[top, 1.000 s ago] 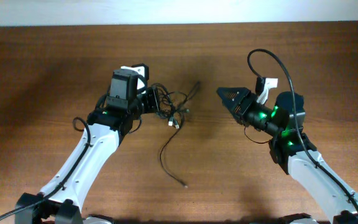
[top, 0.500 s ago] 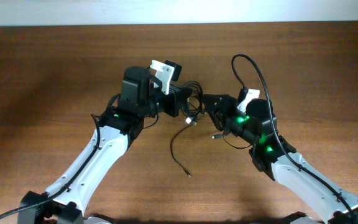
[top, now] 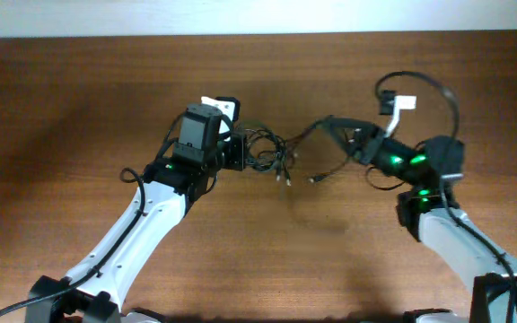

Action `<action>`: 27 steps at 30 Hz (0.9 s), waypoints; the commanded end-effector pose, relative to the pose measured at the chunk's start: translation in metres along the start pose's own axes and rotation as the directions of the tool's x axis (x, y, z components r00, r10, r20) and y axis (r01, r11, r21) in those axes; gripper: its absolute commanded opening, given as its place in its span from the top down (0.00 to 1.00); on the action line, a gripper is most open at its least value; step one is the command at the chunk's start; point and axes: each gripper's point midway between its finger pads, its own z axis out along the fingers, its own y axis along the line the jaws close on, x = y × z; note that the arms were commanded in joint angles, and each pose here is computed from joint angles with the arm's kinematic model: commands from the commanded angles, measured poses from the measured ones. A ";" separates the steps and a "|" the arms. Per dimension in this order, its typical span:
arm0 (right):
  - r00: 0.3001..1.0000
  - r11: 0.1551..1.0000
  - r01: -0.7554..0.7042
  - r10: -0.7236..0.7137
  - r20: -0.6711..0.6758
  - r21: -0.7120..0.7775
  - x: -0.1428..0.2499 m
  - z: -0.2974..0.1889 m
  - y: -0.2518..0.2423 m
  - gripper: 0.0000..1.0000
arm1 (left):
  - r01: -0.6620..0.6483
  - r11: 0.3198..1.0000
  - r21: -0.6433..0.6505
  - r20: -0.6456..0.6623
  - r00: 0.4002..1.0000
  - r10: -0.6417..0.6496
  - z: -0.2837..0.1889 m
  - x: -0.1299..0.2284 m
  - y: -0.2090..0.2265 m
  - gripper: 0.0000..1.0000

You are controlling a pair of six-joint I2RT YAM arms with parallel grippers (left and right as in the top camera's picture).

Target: Untangle cables

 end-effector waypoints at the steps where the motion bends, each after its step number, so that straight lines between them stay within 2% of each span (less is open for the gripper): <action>1: 1.000 1.000 -0.013 0.013 -0.019 -0.006 -0.009 -0.016 0.001 0.96 | 0.176 0.978 -0.115 0.060 0.984 -0.170 -0.004 -0.008 0.021 1.00; 2: 0.999 0.999 -0.049 0.049 -0.020 0.017 -0.008 -0.017 -0.006 0.96 | 0.214 0.970 -0.117 0.067 0.976 -0.207 -0.004 -0.009 0.022 1.00; 4: 0.981 0.978 -0.187 0.192 -0.038 0.097 0.005 -0.018 -0.029 0.96 | 0.301 0.931 -0.207 0.135 0.951 -0.278 -0.008 -0.013 0.041 1.00; 6: 0.915 0.873 -0.395 0.402 0.038 0.285 0.024 -0.029 -0.078 0.96 | 0.376 0.872 -0.314 0.232 0.921 -0.314 -0.017 -0.020 0.065 1.00; 8: 0.872 0.752 -0.481 0.462 0.160 0.451 0.037 -0.047 -0.119 0.96 | 0.408 0.830 -0.379 0.281 0.906 -0.317 -0.025 -0.024 0.090 1.00; 9: 0.879 0.751 -0.468 0.449 0.161 0.466 0.038 -0.048 -0.122 0.96 | 0.432 0.811 -0.396 0.299 0.895 -0.331 -0.028 -0.026 0.104 1.00; 10: 0.879 0.751 -0.468 0.449 0.160 0.465 0.038 -0.048 -0.122 0.96 | 0.441 0.811 -0.385 0.292 0.891 -0.347 -0.028 -0.025 0.108 1.00; 11: 0.878 0.752 -0.469 0.452 0.155 0.463 0.039 -0.048 -0.121 0.85 | 0.438 0.838 -0.325 0.251 0.895 -0.370 -0.022 -0.024 0.098 1.00; 12: 0.878 0.760 -0.466 0.462 0.129 0.453 0.043 -0.044 -0.117 0.70 | 0.394 0.882 -0.259 0.193 0.916 -0.352 -0.016 -0.022 0.082 1.00; 14: 0.876 0.774 -0.447 0.480 0.044 0.448 0.066 -0.023 -0.104 0.59 | 0.381 0.915 -0.131 0.109 0.923 -0.369 -0.010 -0.017 0.056 1.00; 15: 0.882 0.788 -0.420 0.470 -0.001 0.451 0.079 -0.010 -0.097 0.59 | 0.365 0.928 -0.073 0.070 0.930 -0.360 -0.007 -0.014 0.042 1.00; 18: 0.921 0.850 -0.314 0.382 -0.083 0.423 0.107 0.028 -0.073 0.56 | 0.269 0.963 -0.031 0.033 0.963 -0.268 -0.005 -0.009 0.018 1.00; 21: 0.926 0.825 -0.332 0.378 -0.009 0.457 0.114 0.043 -0.074 0.56 | 0.238 0.971 -0.005 0.016 0.971 -0.238 -0.003 -0.004 0.001 1.00; 23: 0.907 0.770 -0.396 0.414 0.081 0.500 0.115 0.044 -0.091 0.56 | 0.216 0.976 0.016 0.003 0.976 -0.216 -0.002 0.000 -0.013 1.00; 25: 0.912 0.796 -0.401 0.393 0.116 0.454 0.104 0.054 -0.094 0.55 | 0.210 0.977 0.029 -0.005 0.978 -0.210 -0.002 0.001 -0.017 1.00; 27: 0.898 0.772 -0.430 0.421 0.130 0.467 0.108 0.061 -0.114 0.55 | 0.209 0.976 0.057 -0.011 0.978 -0.209 -0.002 0.000 -0.022 1.00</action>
